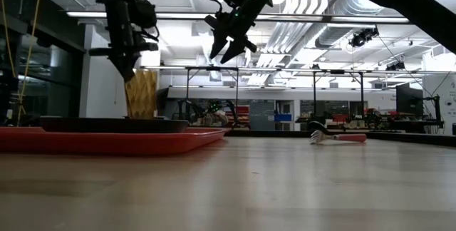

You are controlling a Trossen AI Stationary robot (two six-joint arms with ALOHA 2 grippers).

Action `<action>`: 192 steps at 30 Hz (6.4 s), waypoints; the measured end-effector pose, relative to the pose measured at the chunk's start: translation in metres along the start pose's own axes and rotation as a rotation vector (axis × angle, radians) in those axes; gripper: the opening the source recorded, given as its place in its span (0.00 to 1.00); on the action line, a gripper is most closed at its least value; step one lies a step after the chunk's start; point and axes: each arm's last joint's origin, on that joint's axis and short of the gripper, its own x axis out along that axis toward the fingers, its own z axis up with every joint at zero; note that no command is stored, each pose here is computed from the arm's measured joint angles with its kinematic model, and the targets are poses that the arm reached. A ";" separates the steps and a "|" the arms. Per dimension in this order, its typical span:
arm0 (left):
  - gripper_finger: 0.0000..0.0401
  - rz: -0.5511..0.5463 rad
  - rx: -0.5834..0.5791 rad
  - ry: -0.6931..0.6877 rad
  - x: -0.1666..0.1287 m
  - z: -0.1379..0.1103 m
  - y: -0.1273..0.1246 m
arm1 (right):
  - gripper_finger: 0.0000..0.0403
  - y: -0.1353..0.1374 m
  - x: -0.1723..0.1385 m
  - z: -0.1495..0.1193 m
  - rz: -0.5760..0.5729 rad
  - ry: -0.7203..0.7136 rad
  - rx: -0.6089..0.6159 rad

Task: Pick and place plate/cup/fork/spoon on tray
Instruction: Move the orange cup to the top left of the red tray, then put the black spoon on the red tray to the left of the red tray

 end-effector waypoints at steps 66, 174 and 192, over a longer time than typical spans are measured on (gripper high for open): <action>0.49 -0.471 0.148 -0.606 -0.163 -0.055 0.024 | 0.48 -0.001 -0.029 -0.050 0.136 0.561 -0.292; 0.49 -0.954 0.146 -1.066 -0.203 -0.088 0.018 | 0.48 0.104 -0.153 -0.479 -0.123 1.342 0.004; 0.49 -0.955 0.144 -1.065 -0.203 -0.088 0.018 | 0.35 0.097 -0.146 -0.488 -0.137 1.337 0.070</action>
